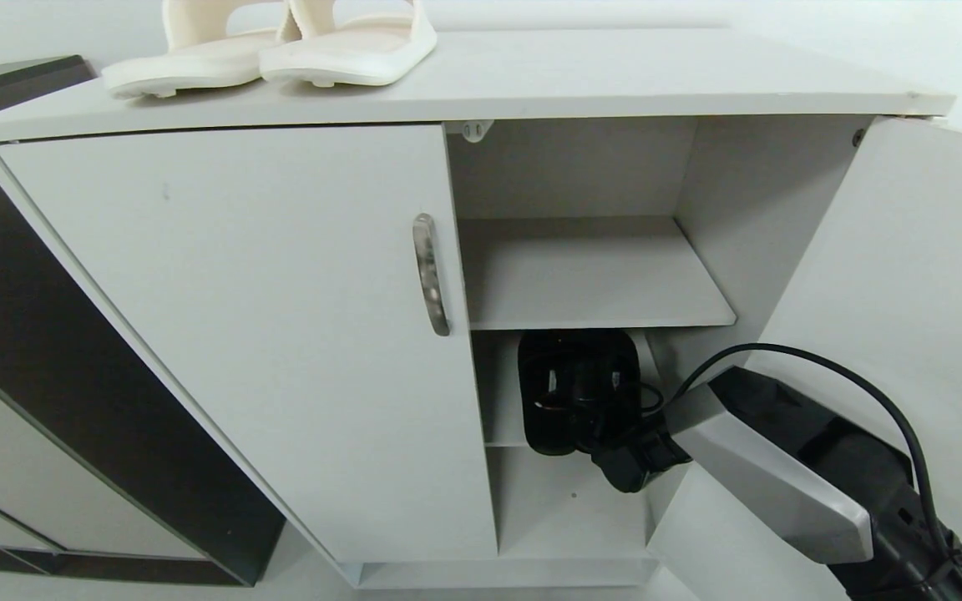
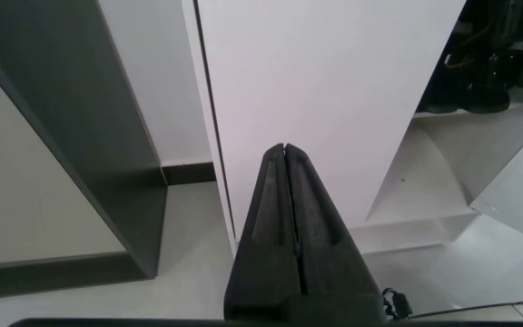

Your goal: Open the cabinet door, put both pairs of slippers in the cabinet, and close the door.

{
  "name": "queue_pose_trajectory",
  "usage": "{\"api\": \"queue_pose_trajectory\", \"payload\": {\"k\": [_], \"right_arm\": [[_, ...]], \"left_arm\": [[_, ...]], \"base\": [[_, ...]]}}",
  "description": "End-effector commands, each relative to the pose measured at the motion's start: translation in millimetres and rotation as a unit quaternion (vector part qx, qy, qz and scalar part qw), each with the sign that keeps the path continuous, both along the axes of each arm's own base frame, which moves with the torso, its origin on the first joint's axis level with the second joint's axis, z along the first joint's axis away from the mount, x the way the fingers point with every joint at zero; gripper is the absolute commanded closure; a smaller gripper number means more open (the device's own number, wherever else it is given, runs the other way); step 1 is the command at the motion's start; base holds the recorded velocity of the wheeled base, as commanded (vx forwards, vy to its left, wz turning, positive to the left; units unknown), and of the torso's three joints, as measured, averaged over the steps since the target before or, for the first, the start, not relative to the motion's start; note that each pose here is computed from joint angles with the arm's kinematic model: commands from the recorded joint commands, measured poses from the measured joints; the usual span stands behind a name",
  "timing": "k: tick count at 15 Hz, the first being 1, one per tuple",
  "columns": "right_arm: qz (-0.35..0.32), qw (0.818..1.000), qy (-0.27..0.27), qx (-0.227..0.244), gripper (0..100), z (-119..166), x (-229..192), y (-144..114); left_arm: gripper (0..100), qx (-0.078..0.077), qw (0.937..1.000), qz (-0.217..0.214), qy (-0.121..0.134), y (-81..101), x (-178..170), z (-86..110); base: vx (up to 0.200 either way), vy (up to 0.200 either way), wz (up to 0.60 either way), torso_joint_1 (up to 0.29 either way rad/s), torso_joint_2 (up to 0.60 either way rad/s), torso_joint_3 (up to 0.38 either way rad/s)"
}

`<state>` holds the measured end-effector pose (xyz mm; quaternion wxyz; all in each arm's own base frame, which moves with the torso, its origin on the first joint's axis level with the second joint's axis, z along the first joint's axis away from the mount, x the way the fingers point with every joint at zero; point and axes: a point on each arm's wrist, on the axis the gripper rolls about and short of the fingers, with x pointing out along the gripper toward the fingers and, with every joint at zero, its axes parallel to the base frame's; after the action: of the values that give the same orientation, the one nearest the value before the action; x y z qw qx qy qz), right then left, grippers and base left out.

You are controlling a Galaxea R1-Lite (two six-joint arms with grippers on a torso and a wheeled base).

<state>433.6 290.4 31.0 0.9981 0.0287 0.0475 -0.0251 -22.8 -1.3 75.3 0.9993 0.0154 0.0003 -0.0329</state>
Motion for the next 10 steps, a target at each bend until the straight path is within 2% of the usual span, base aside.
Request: {"api": "queue_pose_trajectory", "payload": {"k": [1, 6, 7, 10], "right_arm": [[-0.001, 1.0, 0.001, -0.001, 100, -3.4, 1.5, 0.1], [-0.004, 1.0, 0.004, -0.001, 100, -6.7, 3.0, -1.8], [-0.003, 1.0, 0.006, -0.003, 0, -8.7, 3.2, -1.6], [-0.004, 1.0, 0.013, -0.008, 0, -12.6, 1.1, -3.2]], "left_arm": [[100, 0.0, 1.0, 0.0, 0.001, 0.0, 0.1, 0.1], [100, 0.0, 1.0, 0.0, 0.001, 0.0, 0.1, 0.1], [100, 0.0, 1.0, 0.0, 0.001, 0.0, 0.1, 0.1], [100, 0.0, 1.0, 0.0, 0.001, 0.0, 0.1, 0.1]], "base": [[0.0, 0.0, 0.0, 0.0, 0.0, 0.0], [0.0, 0.0, 0.0, 0.0, 0.0, 0.0], [0.0, 0.0, 0.0, 0.0, 0.0, 0.0], [0.0, 0.0, 0.0, 0.0, 0.0, 0.0]]}}
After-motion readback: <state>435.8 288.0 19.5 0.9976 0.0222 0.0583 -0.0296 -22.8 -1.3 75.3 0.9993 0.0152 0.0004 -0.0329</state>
